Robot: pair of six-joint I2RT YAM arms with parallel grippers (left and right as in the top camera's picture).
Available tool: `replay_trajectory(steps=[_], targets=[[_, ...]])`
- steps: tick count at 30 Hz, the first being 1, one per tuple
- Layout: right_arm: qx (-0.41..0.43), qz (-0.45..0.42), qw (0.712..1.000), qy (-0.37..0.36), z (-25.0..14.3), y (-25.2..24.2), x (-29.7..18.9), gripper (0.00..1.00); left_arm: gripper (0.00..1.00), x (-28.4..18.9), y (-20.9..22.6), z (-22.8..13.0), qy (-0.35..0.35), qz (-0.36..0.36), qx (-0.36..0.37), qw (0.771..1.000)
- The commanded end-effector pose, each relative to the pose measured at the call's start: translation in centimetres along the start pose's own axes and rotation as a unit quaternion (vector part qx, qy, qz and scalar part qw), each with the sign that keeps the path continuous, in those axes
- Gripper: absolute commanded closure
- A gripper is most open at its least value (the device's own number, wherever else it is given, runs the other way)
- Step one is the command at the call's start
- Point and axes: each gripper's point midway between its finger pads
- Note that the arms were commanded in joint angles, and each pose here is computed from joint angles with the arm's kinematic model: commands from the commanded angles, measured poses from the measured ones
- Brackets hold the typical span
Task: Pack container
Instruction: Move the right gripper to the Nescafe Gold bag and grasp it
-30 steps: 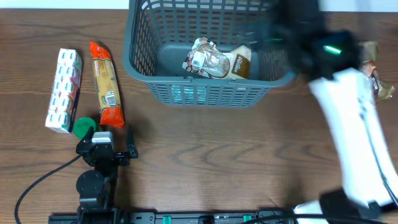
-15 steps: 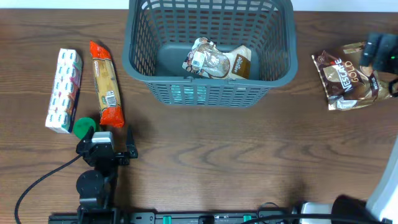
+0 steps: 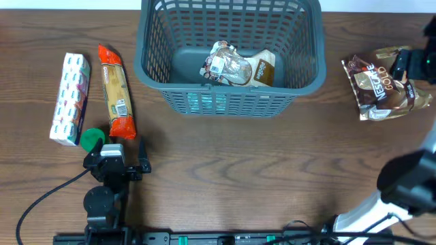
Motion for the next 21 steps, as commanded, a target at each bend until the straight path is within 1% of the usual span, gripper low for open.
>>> replay_trajectory(steps=[1,6,10,16,21], targets=[[-0.027,0.016,0.999,0.028,-0.7,-0.3,3.7,0.01,0.02,0.1,0.2,-1.6,0.025,0.000,0.007,1.000],[-0.015,0.018,0.999,0.041,-1.0,-1.4,7.3,0.01,0.01,0.1,0.2,-1.6,0.025,0.000,0.007,1.000],[-0.008,0.021,0.999,0.045,-1.4,-2.1,9.3,0.01,0.01,0.1,0.2,-1.6,0.025,0.000,0.007,1.000],[-0.006,0.062,0.998,0.026,-1.4,-2.0,11.0,0.01,0.01,0.1,0.2,-1.6,0.025,0.000,0.007,1.000],[-0.012,0.082,0.996,0.028,-1.7,-1.5,12.3,0.01,0.02,0.1,0.2,-1.6,0.025,0.000,0.007,1.000]])
Point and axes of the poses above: each gripper's point midway between its finger pads, its own x axis out along the fingers, its own y axis along the line the jaws close on, z = x × y, and after that the axes turned 11 degrees about -x, right-handed
